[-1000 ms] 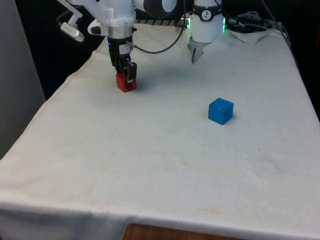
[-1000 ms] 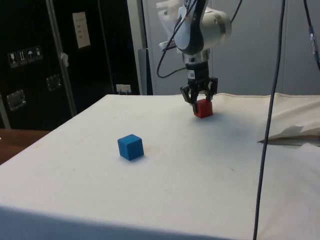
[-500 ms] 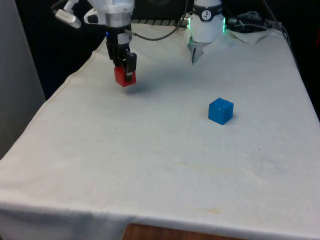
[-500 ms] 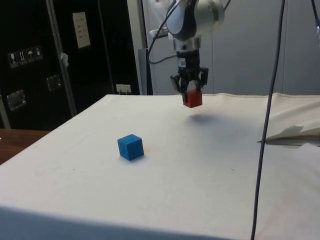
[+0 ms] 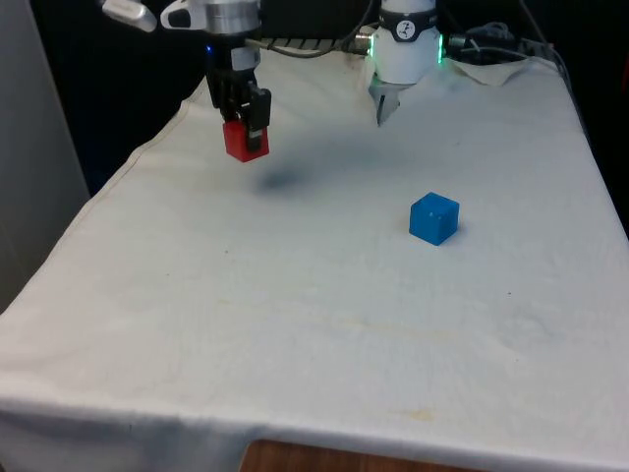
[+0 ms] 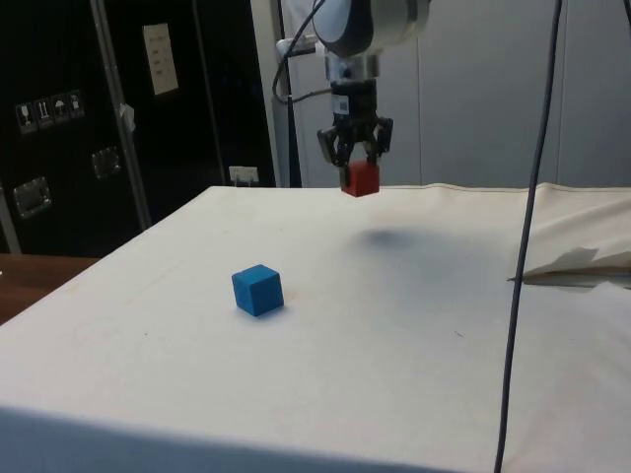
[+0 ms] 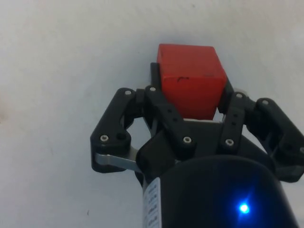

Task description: Stack the two cubes.

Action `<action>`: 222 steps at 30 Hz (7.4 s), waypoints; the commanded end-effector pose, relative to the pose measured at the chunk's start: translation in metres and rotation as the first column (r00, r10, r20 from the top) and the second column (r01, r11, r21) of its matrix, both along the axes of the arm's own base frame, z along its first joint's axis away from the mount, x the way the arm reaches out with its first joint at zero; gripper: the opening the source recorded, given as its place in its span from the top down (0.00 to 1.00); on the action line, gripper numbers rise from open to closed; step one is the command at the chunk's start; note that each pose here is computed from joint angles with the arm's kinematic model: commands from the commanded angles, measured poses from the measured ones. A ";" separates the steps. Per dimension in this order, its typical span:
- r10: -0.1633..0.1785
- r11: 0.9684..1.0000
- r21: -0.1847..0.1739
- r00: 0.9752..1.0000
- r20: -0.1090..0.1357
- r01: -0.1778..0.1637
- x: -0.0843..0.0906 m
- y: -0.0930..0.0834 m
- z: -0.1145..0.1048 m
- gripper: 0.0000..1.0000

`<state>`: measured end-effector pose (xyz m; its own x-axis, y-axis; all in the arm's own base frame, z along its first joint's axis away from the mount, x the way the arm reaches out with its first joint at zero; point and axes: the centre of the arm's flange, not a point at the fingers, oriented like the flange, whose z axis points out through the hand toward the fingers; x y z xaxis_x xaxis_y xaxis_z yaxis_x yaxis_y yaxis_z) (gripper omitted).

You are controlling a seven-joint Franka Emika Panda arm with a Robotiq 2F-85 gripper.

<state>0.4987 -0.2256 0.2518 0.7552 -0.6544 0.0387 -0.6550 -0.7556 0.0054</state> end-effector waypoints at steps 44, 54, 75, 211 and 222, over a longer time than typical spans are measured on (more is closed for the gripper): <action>0.140 0.990 0.014 0.990 -0.002 -0.140 0.058 0.076 0.082 0.98; 0.150 0.989 0.006 0.987 -0.048 -0.150 0.068 0.094 0.090 0.98; 0.181 0.983 -0.013 0.981 -0.070 -0.183 0.094 0.156 0.100 0.98; 0.322 0.946 0.036 0.945 -0.047 -0.321 0.096 0.303 -0.028 0.04; 0.323 0.946 0.035 0.945 -0.044 -0.321 0.098 0.303 -0.013 0.00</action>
